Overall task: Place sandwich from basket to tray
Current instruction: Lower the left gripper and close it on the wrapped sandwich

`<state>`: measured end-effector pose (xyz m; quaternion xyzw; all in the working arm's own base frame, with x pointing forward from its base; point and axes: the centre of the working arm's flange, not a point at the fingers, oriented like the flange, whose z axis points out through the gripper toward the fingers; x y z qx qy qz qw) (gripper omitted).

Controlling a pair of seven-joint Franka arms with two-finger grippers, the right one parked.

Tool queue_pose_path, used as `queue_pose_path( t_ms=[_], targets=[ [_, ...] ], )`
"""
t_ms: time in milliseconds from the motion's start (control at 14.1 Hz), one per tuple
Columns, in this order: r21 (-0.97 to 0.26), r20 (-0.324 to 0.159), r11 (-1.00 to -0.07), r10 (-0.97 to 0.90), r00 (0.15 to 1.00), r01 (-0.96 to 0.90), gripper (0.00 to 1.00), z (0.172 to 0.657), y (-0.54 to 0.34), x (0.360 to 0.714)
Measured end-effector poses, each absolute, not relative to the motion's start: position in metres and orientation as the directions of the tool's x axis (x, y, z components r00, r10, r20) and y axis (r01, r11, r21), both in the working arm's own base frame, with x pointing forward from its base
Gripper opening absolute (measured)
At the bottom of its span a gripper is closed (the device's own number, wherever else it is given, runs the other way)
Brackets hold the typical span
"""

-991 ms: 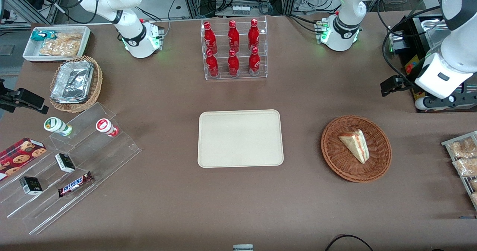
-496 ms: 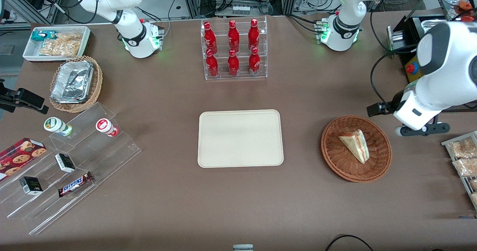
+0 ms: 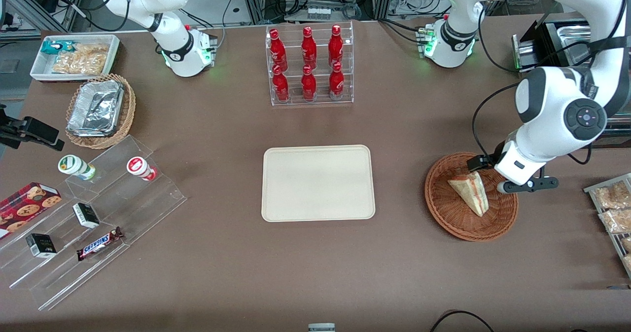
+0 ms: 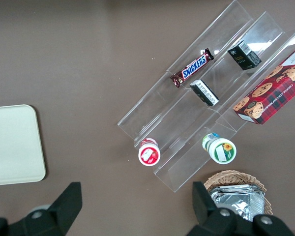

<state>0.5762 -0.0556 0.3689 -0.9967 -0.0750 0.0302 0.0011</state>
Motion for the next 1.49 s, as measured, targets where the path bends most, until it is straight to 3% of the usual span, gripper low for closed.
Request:
queue_pose_path(
  t_ms=[283,637,1062,1487],
  targets=[
    [0.030,0.038,-0.946,0.324,0.945,0.323,1.00,0.320,-0.055,0.562],
    [0.037,0.021,-0.843,0.538,0.843,0.537,1.00,0.276,-0.048,0.555],
    [0.050,0.020,-0.788,0.616,0.788,0.614,0.96,0.243,-0.035,0.560],
    [0.046,0.008,-0.725,0.689,0.725,0.688,0.34,0.249,-0.039,0.568]
  ],
)
